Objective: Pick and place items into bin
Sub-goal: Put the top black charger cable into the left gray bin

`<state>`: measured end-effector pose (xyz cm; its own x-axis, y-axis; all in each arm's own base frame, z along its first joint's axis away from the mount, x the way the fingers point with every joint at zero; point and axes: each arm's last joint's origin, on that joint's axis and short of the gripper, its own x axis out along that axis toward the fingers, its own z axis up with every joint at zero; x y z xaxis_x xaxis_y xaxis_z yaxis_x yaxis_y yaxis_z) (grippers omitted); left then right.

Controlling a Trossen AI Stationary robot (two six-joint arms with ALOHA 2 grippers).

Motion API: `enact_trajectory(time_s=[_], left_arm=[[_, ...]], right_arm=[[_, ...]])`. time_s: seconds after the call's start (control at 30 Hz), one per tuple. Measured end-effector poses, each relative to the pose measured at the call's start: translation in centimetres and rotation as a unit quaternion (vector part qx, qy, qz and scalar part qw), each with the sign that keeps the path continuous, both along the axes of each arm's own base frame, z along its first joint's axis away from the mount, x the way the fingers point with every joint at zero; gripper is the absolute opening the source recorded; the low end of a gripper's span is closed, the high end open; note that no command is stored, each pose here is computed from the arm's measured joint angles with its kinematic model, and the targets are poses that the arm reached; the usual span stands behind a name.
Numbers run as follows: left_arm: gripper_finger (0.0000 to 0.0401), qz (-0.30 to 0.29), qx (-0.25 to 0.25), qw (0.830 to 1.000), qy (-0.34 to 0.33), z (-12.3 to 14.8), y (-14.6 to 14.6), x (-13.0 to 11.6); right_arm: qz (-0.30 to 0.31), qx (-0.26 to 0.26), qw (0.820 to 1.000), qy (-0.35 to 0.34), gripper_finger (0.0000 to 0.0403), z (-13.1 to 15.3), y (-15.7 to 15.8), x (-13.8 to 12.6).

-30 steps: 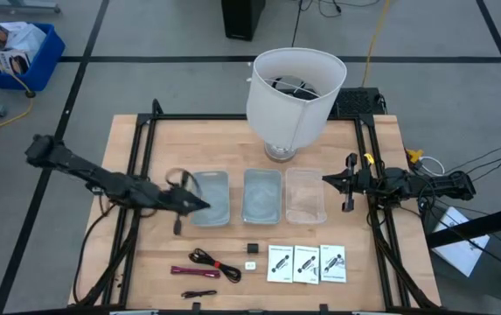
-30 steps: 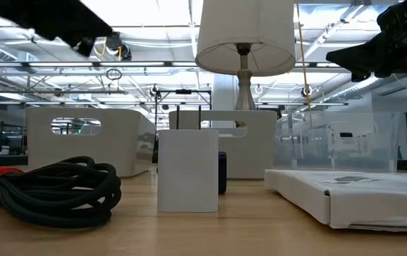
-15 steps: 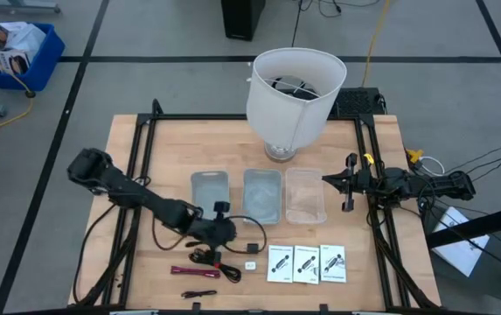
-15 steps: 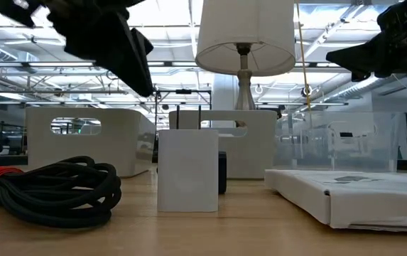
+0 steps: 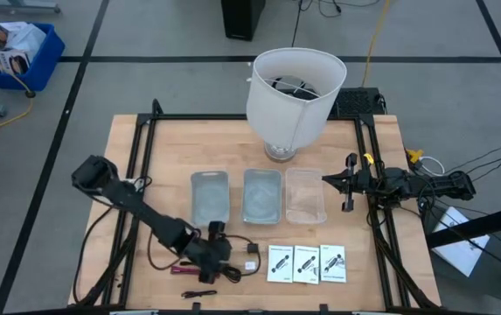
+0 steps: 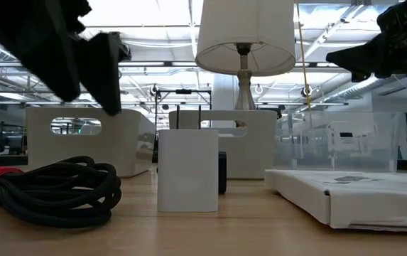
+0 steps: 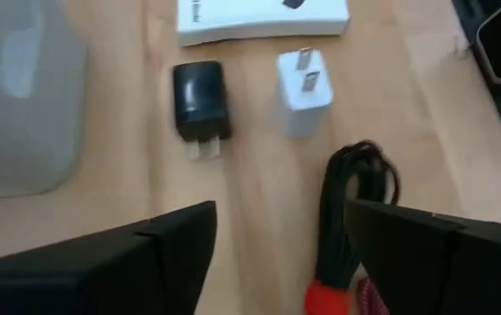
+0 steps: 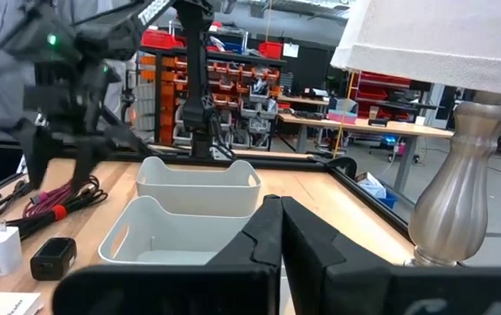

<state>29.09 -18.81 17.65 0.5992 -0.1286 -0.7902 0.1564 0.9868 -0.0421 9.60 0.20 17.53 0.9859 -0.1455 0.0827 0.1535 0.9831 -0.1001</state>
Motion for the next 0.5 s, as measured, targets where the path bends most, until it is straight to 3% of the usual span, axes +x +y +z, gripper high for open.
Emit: enact_trajectory(time_s=[0.33,0.5], left_arm=[[0.0283,0.001,-0.070,0.996,0.059,-2.8,-1.8,0.2],[0.0283,-0.012,-0.056,0.995,0.081,-4.4,-2.8,-0.3]], right_arm=[[-0.001,-0.010,1.000,0.005,0.0000,0.0,0.0,0.1],[-0.001,-0.010,1.000,0.006,0.0000,-0.1,0.0,0.1]])
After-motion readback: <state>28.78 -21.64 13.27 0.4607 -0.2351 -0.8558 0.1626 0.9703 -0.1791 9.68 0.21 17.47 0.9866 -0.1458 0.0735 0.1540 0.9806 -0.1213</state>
